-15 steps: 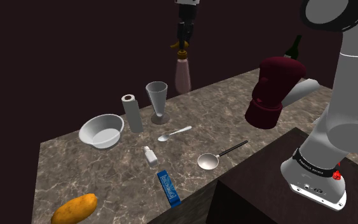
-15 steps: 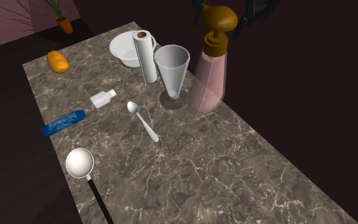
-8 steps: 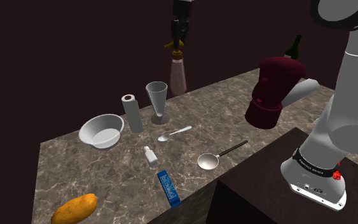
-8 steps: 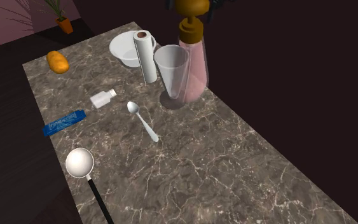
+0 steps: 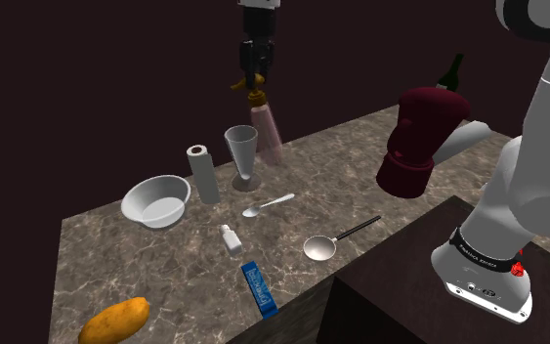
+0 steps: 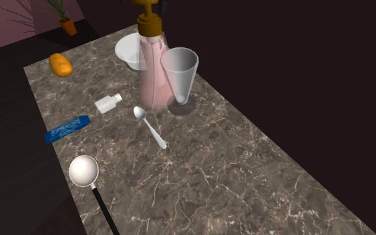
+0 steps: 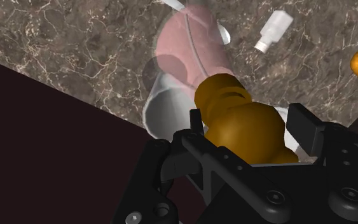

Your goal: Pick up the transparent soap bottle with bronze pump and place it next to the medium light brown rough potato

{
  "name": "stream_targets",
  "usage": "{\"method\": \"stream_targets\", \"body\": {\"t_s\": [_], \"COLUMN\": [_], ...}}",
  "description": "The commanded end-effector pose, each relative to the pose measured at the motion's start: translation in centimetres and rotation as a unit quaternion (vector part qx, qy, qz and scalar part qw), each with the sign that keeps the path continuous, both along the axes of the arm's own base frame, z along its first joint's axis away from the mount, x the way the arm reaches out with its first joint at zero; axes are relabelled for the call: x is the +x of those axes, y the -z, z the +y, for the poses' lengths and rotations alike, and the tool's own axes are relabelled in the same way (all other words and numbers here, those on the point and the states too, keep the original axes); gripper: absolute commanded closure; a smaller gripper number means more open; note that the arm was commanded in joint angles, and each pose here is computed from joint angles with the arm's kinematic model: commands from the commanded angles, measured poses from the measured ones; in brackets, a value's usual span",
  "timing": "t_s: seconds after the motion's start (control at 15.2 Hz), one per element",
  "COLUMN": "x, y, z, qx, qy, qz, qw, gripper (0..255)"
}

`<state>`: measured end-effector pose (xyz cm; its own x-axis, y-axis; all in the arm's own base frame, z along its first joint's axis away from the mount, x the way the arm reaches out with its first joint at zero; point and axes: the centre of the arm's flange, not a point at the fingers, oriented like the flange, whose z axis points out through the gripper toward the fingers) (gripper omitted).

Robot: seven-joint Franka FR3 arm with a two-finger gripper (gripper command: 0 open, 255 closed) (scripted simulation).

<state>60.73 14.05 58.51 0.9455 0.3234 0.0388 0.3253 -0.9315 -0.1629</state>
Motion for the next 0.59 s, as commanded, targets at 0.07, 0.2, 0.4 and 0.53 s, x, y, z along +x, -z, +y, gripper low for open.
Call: {"method": "stream_targets", "body": {"t_s": [0.07,0.2,0.4,0.53], "x": [-1.1,-1.8,-2.8,-3.5], "y": [-0.2,-0.2,-0.2,-0.2], "z": [3.9,6.5,10.3,12.8], "qx": [0.000,0.000,0.000,0.000], "qy": [0.001,0.001,0.001,0.001], "qz": [0.000,0.000,0.000,0.000], "qw": [1.0000,1.0000,1.0000,1.0000], "gripper": [255,255,255,255]}}
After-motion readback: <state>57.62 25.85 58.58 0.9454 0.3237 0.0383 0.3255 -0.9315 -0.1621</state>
